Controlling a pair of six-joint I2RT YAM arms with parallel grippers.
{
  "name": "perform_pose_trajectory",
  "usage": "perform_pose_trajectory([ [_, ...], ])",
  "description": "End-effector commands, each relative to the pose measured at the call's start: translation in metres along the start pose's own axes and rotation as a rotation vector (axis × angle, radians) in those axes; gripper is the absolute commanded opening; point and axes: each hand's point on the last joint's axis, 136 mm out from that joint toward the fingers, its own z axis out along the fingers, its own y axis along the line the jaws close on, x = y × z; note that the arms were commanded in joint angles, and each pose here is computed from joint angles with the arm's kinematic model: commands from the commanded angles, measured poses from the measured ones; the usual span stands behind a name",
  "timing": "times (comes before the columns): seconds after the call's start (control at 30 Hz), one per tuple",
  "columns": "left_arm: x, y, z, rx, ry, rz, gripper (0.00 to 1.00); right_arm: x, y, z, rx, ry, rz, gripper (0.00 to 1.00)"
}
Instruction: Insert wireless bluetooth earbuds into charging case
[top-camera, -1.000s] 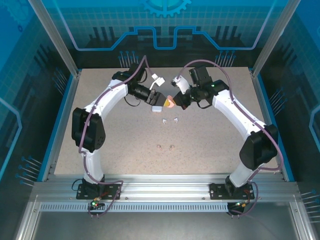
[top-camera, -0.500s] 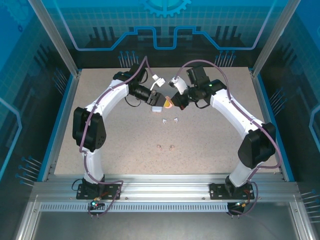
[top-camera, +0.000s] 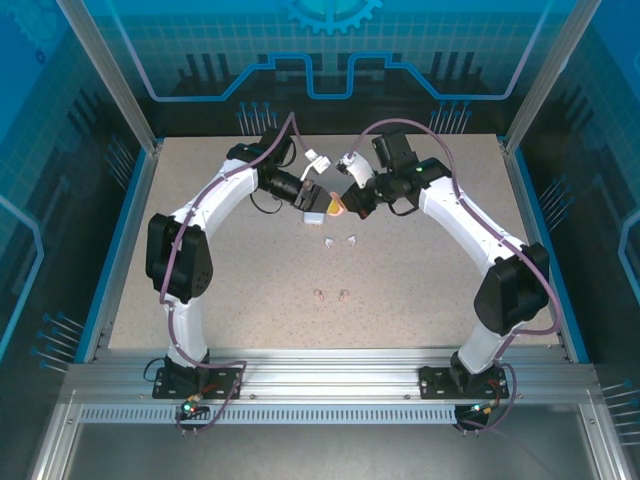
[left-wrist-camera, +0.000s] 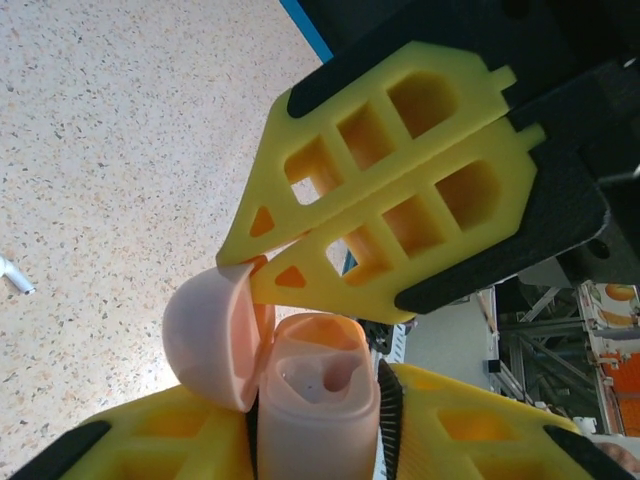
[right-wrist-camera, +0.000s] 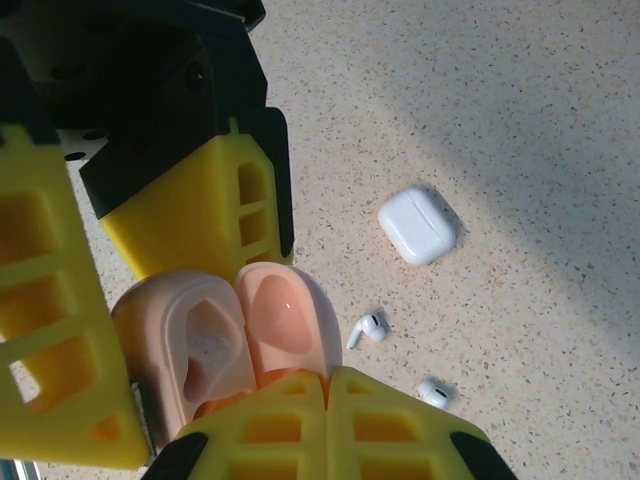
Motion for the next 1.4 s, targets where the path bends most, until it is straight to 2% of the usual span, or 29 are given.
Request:
perform_pose_trajectory([
  [0.0, -0.005, -0.006, 0.003, 0.042, -0.002, 0.031, 0.31, -0.008, 0.008, 0.0, -0.029, -0.009, -0.016, 0.0],
  [0.23, -0.004, -0.006, 0.003, 0.044, 0.001, 0.028, 0.18, -0.009, 0.006, 0.0, -0.016, -0.013, -0.013, 0.0],
  [0.33, -0.003, -0.008, 0.003, 0.047, 0.004, 0.027, 0.08, -0.012, 0.001, -0.003, 0.007, -0.027, -0.001, 0.0],
  [0.4, -0.002, -0.01, 0.002, 0.048, 0.003, 0.034, 0.0, -0.014, -0.005, -0.007, 0.031, -0.037, 0.012, 0.1],
  [0.47, -0.001, -0.013, 0.0, 0.044, 0.0, 0.044, 0.0, -0.016, -0.01, -0.011, 0.049, -0.047, 0.024, 0.22],
  [0.57, 0.0, -0.018, -0.003, 0.031, -0.013, 0.064, 0.0, -0.017, -0.016, -0.021, 0.073, -0.058, 0.039, 0.34],
  [0.8, 0.001, -0.024, -0.009, -0.017, -0.045, 0.102, 0.0, -0.03, 0.0, -0.065, 0.069, -0.161, 0.044, 0.45],
  [0.93, 0.0, -0.023, -0.017, -0.086, -0.104, 0.142, 0.0, -0.028, 0.011, -0.094, 0.082, -0.222, 0.065, 0.57],
  [1.1, -0.005, -0.024, -0.032, -0.181, -0.232, 0.203, 0.0, -0.004, 0.018, -0.115, 0.111, -0.281, 0.173, 0.75],
  [1.23, -0.009, -0.024, -0.044, -0.267, -0.344, 0.24, 0.0, 0.022, 0.02, -0.108, 0.108, -0.273, 0.326, 0.78],
  [1.37, -0.009, -0.026, -0.063, -0.367, -0.5, 0.281, 0.0, 0.05, 0.018, -0.083, 0.122, -0.196, 0.497, 0.78],
])
